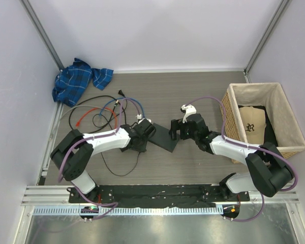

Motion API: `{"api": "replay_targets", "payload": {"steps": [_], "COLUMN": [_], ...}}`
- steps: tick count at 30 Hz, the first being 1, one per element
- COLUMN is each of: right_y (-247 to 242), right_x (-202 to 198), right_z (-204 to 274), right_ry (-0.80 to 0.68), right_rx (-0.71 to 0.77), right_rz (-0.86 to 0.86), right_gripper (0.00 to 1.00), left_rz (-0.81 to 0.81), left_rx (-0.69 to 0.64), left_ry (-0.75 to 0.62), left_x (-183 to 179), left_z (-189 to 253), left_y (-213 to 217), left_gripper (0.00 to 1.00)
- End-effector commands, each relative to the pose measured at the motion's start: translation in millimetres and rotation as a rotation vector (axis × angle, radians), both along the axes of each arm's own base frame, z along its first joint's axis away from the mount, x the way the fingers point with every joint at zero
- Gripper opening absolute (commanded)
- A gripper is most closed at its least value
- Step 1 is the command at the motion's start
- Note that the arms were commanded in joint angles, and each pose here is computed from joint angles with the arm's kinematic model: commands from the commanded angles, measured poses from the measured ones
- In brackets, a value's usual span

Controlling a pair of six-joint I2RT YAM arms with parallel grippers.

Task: Insert the plug into the switch port

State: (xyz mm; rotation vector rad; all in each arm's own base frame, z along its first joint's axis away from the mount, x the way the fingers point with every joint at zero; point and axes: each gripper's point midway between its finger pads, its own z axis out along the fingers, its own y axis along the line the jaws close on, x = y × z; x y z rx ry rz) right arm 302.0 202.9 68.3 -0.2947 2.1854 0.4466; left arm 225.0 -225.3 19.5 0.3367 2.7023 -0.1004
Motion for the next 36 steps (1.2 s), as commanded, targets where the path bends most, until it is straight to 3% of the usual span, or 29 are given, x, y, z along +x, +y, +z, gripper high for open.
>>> {"api": "replay_targets", "payload": {"steps": [1,14,26,36], "right_y": [1.9,3.4,-4.6,-7.5], "right_x": [8.7,8.0,12.9,19.4], "right_z": [15.2,15.5,12.8,4.8], "right_ry": [-0.058,-0.058,-0.046,0.039], "right_rx": [0.037,0.041,0.046,0.164], "right_rz": [-0.013,-0.006,-0.059,-0.068], "right_gripper": [0.96,0.96,0.96,0.96], "left_rz": [0.000,-0.008,-0.051,-0.242], "left_rx": [-0.042,-0.035,-0.040,-0.164], "left_ry": [-0.015,0.031,0.035,-0.041], "left_x": [4.2,-9.2,-16.9,-9.5], "left_z": [5.4,3.7,8.2,20.5], "left_y": [-9.8,-5.1,-10.2,-51.8], "left_gripper": [0.27,0.27,0.00,0.00]}}
